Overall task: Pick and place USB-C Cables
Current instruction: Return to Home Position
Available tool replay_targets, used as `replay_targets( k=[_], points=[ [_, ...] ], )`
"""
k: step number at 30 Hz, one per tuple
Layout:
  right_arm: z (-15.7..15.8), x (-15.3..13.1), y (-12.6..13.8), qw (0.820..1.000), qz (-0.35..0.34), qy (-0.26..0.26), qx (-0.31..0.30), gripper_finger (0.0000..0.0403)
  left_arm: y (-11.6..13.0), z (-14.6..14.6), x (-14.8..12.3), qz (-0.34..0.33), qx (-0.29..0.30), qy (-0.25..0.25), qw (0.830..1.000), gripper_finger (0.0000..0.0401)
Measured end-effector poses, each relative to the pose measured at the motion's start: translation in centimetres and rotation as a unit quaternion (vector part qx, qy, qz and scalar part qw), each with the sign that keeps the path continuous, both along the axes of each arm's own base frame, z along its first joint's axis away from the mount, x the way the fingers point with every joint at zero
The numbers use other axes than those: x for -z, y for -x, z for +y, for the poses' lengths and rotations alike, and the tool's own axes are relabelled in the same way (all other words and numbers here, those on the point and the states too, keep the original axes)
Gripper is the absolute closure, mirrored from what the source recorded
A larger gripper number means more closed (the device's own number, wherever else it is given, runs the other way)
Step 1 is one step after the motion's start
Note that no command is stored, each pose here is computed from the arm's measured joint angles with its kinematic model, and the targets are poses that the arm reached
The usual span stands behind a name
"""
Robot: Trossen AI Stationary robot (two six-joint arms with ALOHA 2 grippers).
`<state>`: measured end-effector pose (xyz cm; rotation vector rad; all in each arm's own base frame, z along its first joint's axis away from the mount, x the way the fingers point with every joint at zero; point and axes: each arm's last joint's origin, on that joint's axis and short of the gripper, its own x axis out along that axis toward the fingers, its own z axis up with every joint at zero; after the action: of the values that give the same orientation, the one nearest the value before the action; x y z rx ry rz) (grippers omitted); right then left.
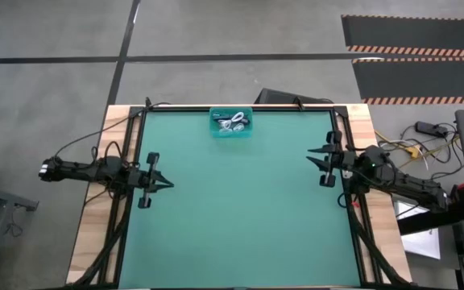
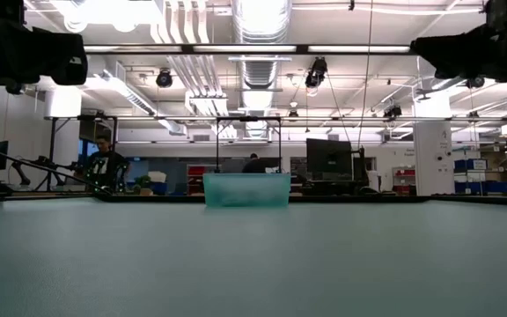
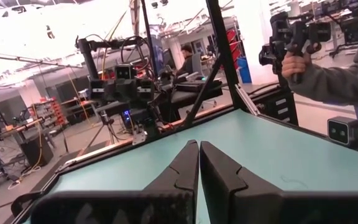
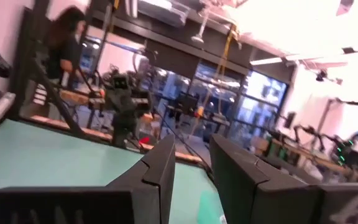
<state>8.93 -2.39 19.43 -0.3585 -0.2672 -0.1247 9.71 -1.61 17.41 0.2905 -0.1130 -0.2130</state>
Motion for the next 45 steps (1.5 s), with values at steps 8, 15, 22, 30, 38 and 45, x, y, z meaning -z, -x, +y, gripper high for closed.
replay_targets(
  k=[8, 15, 22, 30, 38, 45],
  points=[
    [0.1, -0.2, 0.0, 1.000, -0.011, -0.010, -0.023, 0.0310, -0.1, 0.0, 0.1, 0.006, 0.000, -0.001, 1.000, 0.0401],
    [0.1, -0.1, 0.0, 0.999, -0.007, -0.031, -0.029, 0.0310, -0.2, 0.0, 0.3, 0.014, 0.000, -0.002, 1.000, 0.0401],
    [0.1, 0.0, -0.1, 0.999, 0.001, -0.040, -0.030, 0.0310, -0.2, 0.0, 0.3, 0.015, 0.000, -0.002, 1.000, 0.0401],
    [-0.1, 0.3, -0.1, 1.000, 0.013, -0.001, 0.011, 0.0310, -0.2, 0.0, 0.3, 0.017, 0.000, -0.003, 1.000, 0.0401],
    [-1.0, 1.9, -0.1, 0.979, 0.067, -0.115, 0.153, 0.0310, -0.2, 0.0, 0.4, 0.017, 0.000, -0.003, 1.000, 0.0401],
    [0.0, 2.4, -0.5, 0.984, 0.101, -0.097, 0.106, 0.0310, -0.2, 0.0, 0.4, 0.017, 0.000, -0.003, 1.000, 0.0401]
  ],
)
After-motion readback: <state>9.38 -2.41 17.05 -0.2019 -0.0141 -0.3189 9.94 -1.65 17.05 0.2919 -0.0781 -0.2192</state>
